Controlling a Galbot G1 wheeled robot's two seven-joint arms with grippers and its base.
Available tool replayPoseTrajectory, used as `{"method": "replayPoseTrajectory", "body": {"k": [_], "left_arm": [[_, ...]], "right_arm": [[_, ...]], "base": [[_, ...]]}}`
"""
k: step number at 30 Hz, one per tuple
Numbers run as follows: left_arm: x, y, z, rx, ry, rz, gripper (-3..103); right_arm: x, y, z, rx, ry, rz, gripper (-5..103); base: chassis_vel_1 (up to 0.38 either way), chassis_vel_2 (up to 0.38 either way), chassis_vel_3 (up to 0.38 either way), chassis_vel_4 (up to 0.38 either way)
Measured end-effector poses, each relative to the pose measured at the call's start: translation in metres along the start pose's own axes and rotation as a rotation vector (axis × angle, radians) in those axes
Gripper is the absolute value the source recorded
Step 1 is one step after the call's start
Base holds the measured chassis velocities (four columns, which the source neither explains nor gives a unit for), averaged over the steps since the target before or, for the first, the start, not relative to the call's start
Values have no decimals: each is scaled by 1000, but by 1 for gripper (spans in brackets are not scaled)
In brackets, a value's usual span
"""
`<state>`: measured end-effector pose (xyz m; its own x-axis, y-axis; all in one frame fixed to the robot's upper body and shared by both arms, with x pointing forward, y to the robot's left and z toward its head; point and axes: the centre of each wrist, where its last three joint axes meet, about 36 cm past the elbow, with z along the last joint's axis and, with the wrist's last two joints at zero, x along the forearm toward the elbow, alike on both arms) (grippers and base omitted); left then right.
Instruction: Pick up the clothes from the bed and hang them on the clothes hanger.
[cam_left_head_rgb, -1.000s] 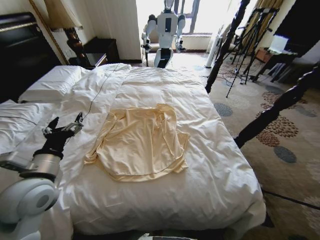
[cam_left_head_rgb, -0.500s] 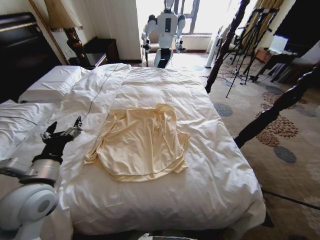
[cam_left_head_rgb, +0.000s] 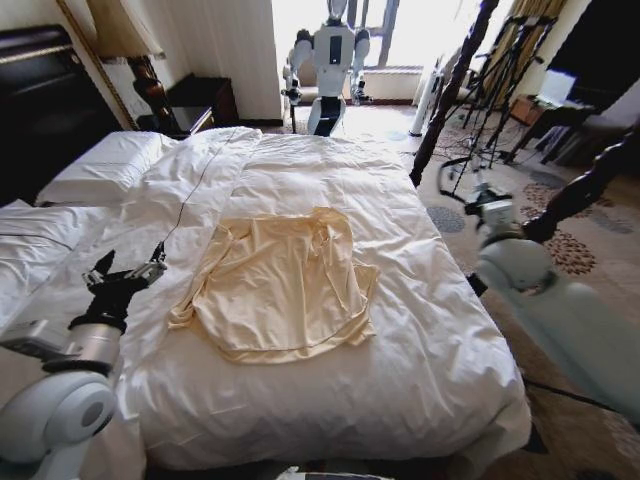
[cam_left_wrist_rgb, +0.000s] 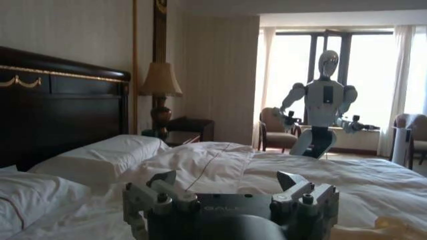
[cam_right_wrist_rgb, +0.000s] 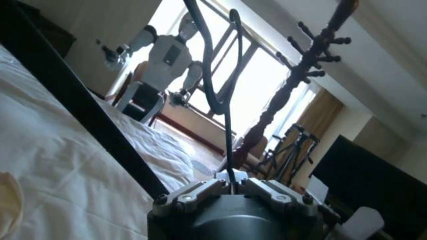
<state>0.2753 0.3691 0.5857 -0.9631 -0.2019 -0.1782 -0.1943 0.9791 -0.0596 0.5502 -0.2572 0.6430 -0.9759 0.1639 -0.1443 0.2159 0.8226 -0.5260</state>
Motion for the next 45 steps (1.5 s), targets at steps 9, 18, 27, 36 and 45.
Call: {"method": "replayPoseTrajectory", "body": {"k": [9, 18, 27, 36, 45], "left_arm": [[-11, 14, 11, -49, 13, -17, 100], [-14, 26, 20, -42, 15, -44, 100], [-29, 26, 35, 1, 10, -32, 100], [-40, 24, 40, 20, 9, -13, 100], [-34, 20, 41, 31, 10, -13, 100]], "right_arm": [[-57, 163, -70, 28, 46, -155, 0], [-47, 289, -113, 108, 99, -315, 0], [-38, 346, -91, 236, 206, -394, 0], [-32, 355, -56, 298, 260, -399, 0], [-34, 352, -50, 273, 259, -385, 22]], "base": [[0, 0, 0, 0], [0, 0, 0, 0], [0, 0, 0, 0], [0, 0, 0, 0], [0, 0, 0, 0]]}}
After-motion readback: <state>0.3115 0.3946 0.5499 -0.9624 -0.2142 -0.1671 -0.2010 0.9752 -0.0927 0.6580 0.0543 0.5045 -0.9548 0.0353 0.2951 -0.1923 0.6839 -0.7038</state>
